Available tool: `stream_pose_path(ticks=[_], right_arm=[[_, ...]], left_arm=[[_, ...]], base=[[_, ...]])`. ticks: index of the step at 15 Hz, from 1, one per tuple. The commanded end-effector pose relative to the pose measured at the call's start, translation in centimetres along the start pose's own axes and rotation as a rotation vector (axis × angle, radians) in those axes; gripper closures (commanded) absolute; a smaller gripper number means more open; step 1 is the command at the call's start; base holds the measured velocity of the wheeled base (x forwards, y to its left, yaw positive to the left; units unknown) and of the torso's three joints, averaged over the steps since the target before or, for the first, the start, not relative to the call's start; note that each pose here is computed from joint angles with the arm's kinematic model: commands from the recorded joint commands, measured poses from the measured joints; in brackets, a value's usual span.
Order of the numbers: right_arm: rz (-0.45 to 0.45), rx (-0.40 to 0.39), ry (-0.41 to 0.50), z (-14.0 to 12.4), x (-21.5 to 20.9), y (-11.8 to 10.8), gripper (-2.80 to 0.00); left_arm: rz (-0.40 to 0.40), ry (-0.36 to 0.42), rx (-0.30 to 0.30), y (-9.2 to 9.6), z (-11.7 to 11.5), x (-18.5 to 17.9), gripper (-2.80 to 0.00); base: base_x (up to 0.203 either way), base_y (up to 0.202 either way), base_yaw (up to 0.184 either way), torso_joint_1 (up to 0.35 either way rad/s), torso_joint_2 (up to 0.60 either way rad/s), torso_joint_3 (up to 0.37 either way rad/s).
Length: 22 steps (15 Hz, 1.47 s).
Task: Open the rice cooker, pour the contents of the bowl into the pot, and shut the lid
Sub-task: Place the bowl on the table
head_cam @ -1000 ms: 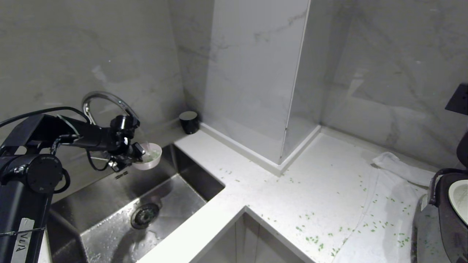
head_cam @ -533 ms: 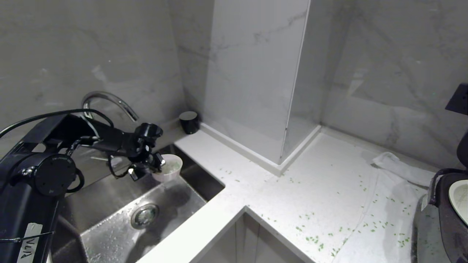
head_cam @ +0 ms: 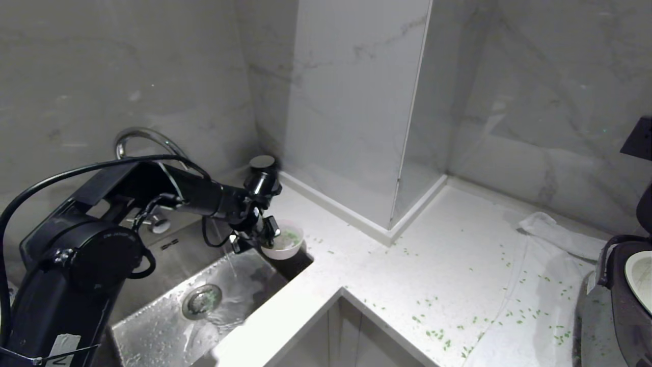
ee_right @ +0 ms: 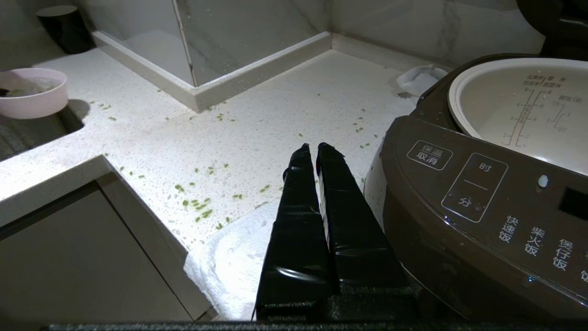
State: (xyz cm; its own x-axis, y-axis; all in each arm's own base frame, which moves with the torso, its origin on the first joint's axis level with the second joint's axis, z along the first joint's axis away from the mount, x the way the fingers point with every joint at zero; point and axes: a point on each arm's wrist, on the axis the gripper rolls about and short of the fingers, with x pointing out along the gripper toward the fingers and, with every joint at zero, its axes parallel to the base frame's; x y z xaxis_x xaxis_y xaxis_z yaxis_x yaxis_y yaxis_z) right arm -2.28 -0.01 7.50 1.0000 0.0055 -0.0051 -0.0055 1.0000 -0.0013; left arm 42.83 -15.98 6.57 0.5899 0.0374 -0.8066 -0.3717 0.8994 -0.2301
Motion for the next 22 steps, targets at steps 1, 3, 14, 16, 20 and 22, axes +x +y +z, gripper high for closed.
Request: stream_pose_path(ticks=[1,3,14,16,20,22], right_arm=[[0.001,0.0,0.001,0.0,0.0,0.0,0.0],[0.001,0.0,0.002,-0.1,0.0,0.0,0.0],[0.001,0.0,0.002,-0.1,0.0,0.0,0.0],[0.001,0.0,0.001,0.0,0.0,0.0,0.0],[0.001,0.0,0.0,0.0,0.0,0.0,0.0],[0.001,0.0,0.002,-0.1,0.0,0.0,0.0]], left_arm=[[-0.052,-0.004,0.038,-2.8,-1.0,-0.9,0.0],[-0.091,0.004,0.078,-5.1,-2.2,-1.2,0.0],[-0.176,0.062,0.191,-10.0,-8.4,0.5,0.0],[-0.175,0.068,0.198,-10.1,-8.9,0.7,0.0],[-0.192,0.069,0.204,-10.8,-10.0,0.7,0.0],[-0.194,0.07,0.207,-10.8,-10.1,0.6,-2.8]], base=[[0.0,0.0,0.0,0.0,0.0,0.0],[0.0,0.0,0.0,0.0,0.0,0.0],[0.0,0.0,0.0,0.0,0.0,0.0],[0.0,0.0,0.0,0.0,0.0,0.0],[0.0,0.0,0.0,0.0,0.0,0.0],[0.0,0.0,0.0,0.0,0.0,0.0]])
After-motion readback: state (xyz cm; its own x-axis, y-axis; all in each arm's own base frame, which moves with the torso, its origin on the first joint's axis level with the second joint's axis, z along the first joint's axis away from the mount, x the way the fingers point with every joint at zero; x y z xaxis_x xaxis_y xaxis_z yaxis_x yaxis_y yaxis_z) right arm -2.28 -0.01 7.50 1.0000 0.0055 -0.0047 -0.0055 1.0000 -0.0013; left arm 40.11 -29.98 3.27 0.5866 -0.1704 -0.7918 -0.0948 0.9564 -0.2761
